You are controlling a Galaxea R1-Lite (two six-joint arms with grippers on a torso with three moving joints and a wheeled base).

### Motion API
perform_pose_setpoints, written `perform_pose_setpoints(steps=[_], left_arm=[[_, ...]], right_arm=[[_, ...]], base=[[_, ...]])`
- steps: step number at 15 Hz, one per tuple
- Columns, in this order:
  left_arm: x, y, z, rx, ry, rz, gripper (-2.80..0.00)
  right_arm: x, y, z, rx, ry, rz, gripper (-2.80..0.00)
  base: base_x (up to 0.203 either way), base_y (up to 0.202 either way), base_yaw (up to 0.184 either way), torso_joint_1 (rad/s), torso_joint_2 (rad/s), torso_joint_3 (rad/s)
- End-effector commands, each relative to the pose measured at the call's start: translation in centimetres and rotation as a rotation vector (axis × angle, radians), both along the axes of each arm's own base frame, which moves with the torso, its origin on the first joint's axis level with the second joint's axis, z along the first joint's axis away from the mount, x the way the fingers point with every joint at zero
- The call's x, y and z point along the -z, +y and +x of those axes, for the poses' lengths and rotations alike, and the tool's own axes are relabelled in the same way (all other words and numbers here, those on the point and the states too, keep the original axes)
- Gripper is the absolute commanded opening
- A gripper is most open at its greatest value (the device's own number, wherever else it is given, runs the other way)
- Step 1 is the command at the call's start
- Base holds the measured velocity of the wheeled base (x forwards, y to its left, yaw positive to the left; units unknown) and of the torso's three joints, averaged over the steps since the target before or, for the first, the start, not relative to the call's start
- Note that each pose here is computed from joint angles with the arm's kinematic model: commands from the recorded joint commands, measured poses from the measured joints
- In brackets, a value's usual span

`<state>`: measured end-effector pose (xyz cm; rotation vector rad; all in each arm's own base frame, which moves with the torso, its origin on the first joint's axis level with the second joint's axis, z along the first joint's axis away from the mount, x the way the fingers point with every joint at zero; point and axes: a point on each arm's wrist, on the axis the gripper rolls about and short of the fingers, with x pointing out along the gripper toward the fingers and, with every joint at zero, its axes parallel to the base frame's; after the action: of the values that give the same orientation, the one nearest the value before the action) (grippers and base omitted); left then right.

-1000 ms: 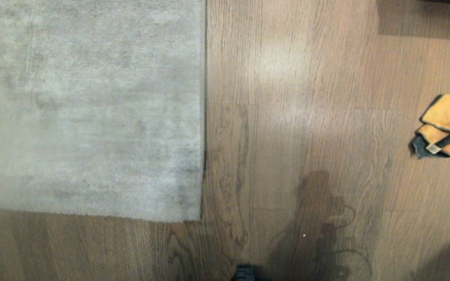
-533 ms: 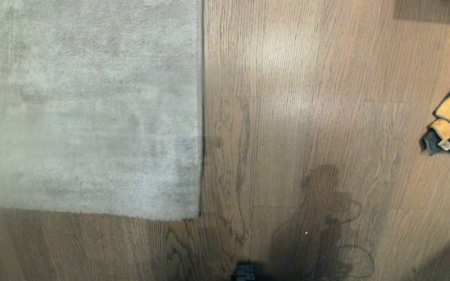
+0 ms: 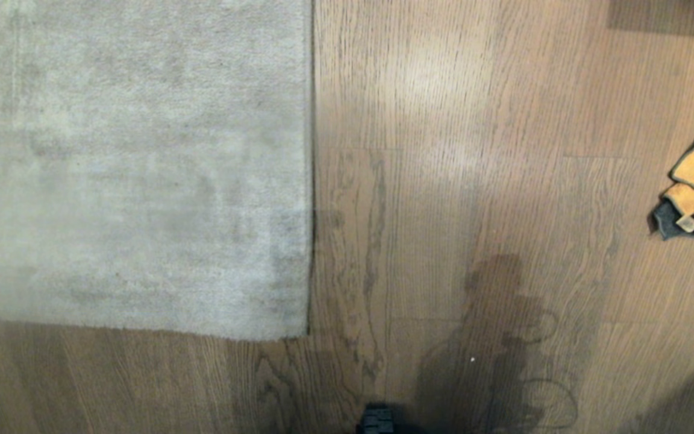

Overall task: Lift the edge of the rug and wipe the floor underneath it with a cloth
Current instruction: Pick up the rag

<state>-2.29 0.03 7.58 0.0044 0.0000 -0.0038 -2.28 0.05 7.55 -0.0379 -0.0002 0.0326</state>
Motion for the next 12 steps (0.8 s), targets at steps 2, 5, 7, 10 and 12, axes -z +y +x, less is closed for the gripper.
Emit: perform_pose_setpoints(steps=[2, 5, 7, 10, 12], left_arm=[[0.0, 0.0, 0.0, -0.001, 0.0, 0.0, -2.8], [0.0, 0.0, 0.0, -0.001, 0.0, 0.0, -2.8], [0.0, 0.0, 0.0, -0.001, 0.0, 0.0, -2.8], [0.0, 0.0, 0.0, -0.001, 0.0, 0.0, -2.8], [0.0, 0.0, 0.0, -0.001, 0.0, 0.0, -2.8]], right_arm=[[0.0, 0.0, 0.0, -0.001, 0.0, 0.0, -2.8], [0.01, 0.0, 0.0, -0.001, 0.0, 0.0, -2.8], [0.0, 0.0, 0.0, -0.001, 0.0, 0.0, -2.8], [0.0, 0.0, 0.0, 0.0, 0.0, 0.0, -2.8], [0.02, 0.0, 0.0, -0.001, 0.001, 0.0, -2.8]], base=[[0.0, 0.0, 0.0, 0.0, 0.0, 0.0], [0.0, 0.0, 0.0, 0.0, 0.0, 0.0], [0.0, 0.0, 0.0, 0.0, 0.0, 0.0], [0.0, 0.0, 0.0, 0.0, 0.0, 0.0], [0.0, 0.0, 0.0, 0.0, 0.0, 0.0]])
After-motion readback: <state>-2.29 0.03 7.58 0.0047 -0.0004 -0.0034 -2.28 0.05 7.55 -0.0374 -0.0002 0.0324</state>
